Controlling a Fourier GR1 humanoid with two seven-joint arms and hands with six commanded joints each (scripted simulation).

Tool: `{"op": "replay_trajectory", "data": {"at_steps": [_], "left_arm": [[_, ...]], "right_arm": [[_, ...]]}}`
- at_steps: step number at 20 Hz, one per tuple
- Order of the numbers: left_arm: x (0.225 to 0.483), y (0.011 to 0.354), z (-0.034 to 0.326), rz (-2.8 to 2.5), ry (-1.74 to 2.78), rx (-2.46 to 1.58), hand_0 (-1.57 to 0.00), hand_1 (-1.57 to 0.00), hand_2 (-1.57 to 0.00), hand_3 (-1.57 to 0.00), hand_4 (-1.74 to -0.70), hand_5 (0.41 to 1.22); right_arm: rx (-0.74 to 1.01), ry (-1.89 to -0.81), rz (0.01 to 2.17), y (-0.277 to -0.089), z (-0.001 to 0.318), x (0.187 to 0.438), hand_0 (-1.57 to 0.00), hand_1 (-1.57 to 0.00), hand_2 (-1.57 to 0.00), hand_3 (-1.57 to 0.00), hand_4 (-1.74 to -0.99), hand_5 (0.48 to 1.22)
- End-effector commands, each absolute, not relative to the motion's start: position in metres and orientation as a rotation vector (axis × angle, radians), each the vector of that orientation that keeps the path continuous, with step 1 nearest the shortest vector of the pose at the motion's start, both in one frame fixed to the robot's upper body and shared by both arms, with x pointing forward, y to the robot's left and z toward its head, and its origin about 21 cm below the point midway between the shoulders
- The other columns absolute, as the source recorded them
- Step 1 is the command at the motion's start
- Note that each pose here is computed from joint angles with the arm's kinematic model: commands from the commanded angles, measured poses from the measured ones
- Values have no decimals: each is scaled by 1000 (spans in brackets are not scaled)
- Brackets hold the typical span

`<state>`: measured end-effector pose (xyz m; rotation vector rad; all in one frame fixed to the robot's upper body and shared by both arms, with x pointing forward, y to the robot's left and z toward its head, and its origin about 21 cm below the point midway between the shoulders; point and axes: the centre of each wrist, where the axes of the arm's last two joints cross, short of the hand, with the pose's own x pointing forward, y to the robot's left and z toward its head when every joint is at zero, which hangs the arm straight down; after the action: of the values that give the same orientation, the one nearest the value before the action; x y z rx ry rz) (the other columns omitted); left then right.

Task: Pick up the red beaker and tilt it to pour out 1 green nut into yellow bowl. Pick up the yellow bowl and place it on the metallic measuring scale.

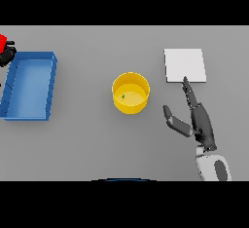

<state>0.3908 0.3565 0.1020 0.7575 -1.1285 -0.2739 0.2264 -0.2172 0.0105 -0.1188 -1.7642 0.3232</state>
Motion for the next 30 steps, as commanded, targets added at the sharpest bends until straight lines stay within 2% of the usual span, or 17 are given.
{"op": "replay_trajectory", "data": {"at_steps": [1,3,4,5,6,8,10,12,16,21,23,26,30], "left_arm": [[386,356,99,-259,-1109,760,-1571,-1571,-1571,-1571,-1741,1050],[379,353,98,-237,-1085,757,-1571,-1571,-1571,-1571,-1741,925],[377,354,100,-226,-1060,751,-1571,-1571,-1571,-1571,-1655,868],[375,350,100,-249,-1062,734,-1571,-1571,-1526,-1525,-1521,818],[371,349,103,-305,-1095,700,-1469,-1344,-1276,-1318,-1369,774],[363,354,111,-343,-1102,608,-940,-860,-817,-843,-1126,705],[358,359,110,-385,-1065,559,-601,-550,-522,-539,-976,664],[358,358,111,-446,-1026,587,-384,-351,-334,-345,-875,644],[362,354,101,-496,-974,644,-157,-143,-136,-141,-801,627],[366,348,109,-483,-1089,638,-51,-46,-44,-45,-779,635],[361,350,107,-456,-1135,606,-32,-29,-28,-29,-786,652],[360,345,103,-443,-1143,587,-16,-15,-14,-14,-799,666],[357,341,100,-438,-1133,572,-6,-5,-5,-5,-806,687]], "right_arm": [[-115,-1762,316,-215,12,227,1,1,1,1,-1167,675],[-112,-1759,314,-213,12,227,1,1,1,1,-1157,671],[-104,-1757,315,-214,10,225,1,1,1,1,-1155,669],[-101,-1748,308,-211,9,228,1,1,1,1,-1155,670],[-102,-1748,307,-213,9,228,1,1,1,1,-1153,670],[-109,-1751,310,-212,11,229,1,1,1,1,-1149,670],[-105,-1758,314,-214,9,227,1,1,1,1,-1153,670],[-108,-1762,311,-214,11,229,1,1,1,1,-1155,669],[-145,-1752,329,-213,11,228,1,1,1,1,-1158,665],[-208,-1710,415,-209,20,231,1,1,1,1,-1115,638],[-188,-1727,542,-211,23,241,1,1,1,1,-1080,662],[-273,-1686,845,-210,37,258,1,1,1,1,-1122,649],[-391,-1659,1210,-198,59,283,1,1,1,1,-1142,627]]}}
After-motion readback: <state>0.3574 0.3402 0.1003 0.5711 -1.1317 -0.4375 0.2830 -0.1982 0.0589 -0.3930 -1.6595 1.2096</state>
